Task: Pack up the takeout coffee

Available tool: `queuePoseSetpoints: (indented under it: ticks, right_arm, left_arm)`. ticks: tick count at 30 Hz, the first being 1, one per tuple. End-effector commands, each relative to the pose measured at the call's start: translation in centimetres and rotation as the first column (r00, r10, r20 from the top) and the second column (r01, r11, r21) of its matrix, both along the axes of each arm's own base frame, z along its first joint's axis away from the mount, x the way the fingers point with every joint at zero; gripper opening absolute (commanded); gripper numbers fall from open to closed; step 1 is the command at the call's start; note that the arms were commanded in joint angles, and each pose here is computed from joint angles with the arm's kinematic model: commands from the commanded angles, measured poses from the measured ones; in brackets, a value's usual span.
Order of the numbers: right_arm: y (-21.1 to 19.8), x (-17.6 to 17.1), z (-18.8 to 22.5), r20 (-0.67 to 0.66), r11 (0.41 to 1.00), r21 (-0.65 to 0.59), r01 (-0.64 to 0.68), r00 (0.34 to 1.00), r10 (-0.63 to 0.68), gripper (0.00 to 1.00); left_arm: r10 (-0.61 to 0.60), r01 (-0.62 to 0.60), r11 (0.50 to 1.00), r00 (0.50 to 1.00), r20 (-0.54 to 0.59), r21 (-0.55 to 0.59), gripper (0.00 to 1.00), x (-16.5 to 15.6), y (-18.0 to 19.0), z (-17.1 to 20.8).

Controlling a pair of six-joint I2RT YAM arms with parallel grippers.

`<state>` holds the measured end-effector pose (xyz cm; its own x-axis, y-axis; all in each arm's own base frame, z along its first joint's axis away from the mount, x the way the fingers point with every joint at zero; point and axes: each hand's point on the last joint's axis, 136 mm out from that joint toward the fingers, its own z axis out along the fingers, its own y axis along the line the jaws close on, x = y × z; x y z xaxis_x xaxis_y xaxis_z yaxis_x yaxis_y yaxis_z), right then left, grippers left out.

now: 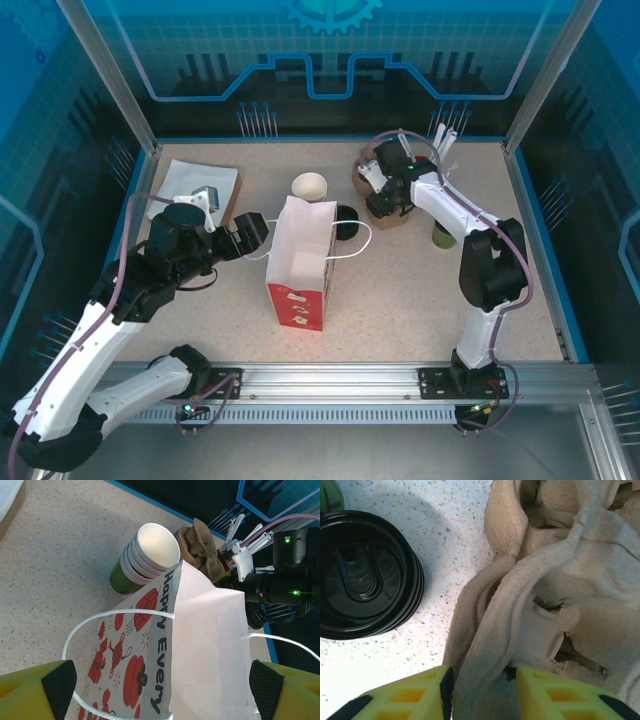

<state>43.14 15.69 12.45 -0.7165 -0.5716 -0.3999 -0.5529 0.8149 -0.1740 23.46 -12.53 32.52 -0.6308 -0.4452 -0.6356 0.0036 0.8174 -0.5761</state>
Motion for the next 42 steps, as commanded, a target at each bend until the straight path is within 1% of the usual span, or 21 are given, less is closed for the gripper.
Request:
queuePoseSetpoints:
  ticks: [1, 8, 13, 21, 26, 30, 34, 38, 42]
  right_arm:
    - [0.4, 0.4, 0.4, 0.016, 0.999, -0.035, -0.021, 1.0, 0.022, 0.33]
    - [0.2, 0.1, 1.8, 0.048, 0.999, -0.039, -0.031, 0.998, 0.033, 0.17]
    - [-0.1, -0.3, 3.3, 0.073, 0.999, -0.042, -0.033, 0.997, 0.036, 0.12]
    - [-0.2, -1.2, 6.0, 0.123, 0.999, -0.009, -0.034, 0.992, 0.035, 0.08]
    - [-0.7, -1.9, 8.3, 0.168, 1.0, 0.014, -0.016, 0.986, 0.013, 0.07]
    - [-0.7, -3.0, 11.0, 0.222, 0.997, 0.072, -0.005, 0.975, -0.011, 0.07]
    - [-0.7, -4.7, 14.1, 0.284, 0.986, 0.166, -0.002, 0.958, -0.046, 0.07]
    - [-0.4, -7.0, 17.2, 0.344, 0.956, 0.291, -0.022, 0.935, -0.083, 0.07]
    - [-0.2, -9.2, 19.6, 0.386, 0.916, 0.398, -0.055, 0.915, -0.113, 0.08]
  left_arm:
    - [0.004, -0.005, 1.0, 1.0, 0.031, 0.02, 0.93, -0.2, 0.4, 0.9]
    - [0.005, -0.006, 1.0, 1.0, 0.026, 0.026, 0.93, -0.2, 0.5, 0.7]
    - [0.006, -0.007, 1.0, 1.0, 0.024, 0.025, 0.93, -0.2, 0.5, 0.6]
    - [-0.006, 0.006, 1.0, 0.999, 0.033, 0.012, 0.93, 0.1, 0.0, 1.0]
    - [-0.021, 0.022, 1.0, 0.998, 0.06, -0.015, 0.93, 0.5, -0.6, 2.3]
    - [-0.051, 0.058, 0.996, 0.993, 0.102, -0.061, 0.91, 1.1, -1.7, 4.2]
    - [-0.097, 0.114, 0.987, 0.985, 0.142, -0.113, 0.87, 2.1, -3.6, 6.2]
    - [-0.163, 0.192, 0.969, 0.97, 0.181, -0.158, 0.83, 3.4, -6.1, 8.2]
    - [-0.22, 0.263, 0.948, 0.949, 0.226, -0.179, 0.81, 4.6, -8.8, 10.2]
